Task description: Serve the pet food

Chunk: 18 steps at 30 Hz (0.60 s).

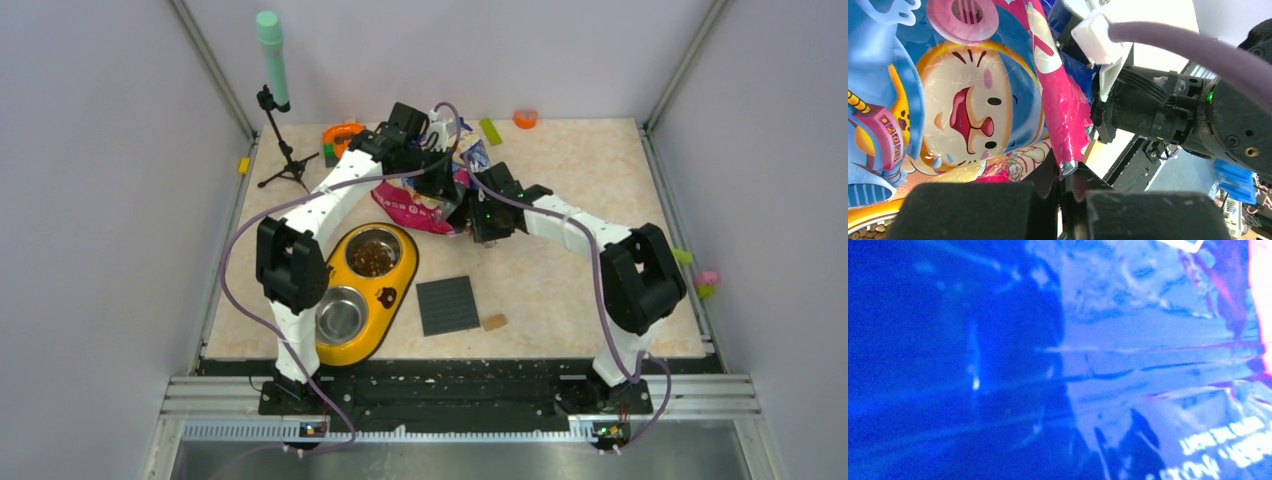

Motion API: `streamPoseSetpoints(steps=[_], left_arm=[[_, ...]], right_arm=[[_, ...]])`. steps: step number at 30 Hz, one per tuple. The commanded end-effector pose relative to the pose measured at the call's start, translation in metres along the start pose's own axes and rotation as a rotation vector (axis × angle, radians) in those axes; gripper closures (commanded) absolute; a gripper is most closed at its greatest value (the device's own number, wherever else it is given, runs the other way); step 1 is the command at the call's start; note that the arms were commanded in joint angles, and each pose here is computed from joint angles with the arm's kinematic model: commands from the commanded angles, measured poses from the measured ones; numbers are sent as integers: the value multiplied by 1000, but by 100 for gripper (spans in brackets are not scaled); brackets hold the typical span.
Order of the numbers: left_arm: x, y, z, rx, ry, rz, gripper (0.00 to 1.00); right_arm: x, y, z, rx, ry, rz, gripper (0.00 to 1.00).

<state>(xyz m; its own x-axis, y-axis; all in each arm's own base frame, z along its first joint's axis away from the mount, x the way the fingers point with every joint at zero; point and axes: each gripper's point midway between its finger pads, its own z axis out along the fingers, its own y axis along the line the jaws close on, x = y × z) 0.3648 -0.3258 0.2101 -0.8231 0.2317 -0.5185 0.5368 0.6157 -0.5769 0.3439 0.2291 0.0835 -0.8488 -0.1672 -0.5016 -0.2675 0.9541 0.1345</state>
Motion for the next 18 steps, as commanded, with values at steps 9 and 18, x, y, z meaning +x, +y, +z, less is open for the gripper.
streamPoseSetpoints(steps=[9, 18], left_arm=[[-26, -31, -23, 59, -105, 31, 100], [-38, -29, -26, 72, -145, 18, 100]], right_arm=[[-29, 6, -29, -103, -299, -173, 100], [-3, -3, -59, -96, -283, -201, 100]])
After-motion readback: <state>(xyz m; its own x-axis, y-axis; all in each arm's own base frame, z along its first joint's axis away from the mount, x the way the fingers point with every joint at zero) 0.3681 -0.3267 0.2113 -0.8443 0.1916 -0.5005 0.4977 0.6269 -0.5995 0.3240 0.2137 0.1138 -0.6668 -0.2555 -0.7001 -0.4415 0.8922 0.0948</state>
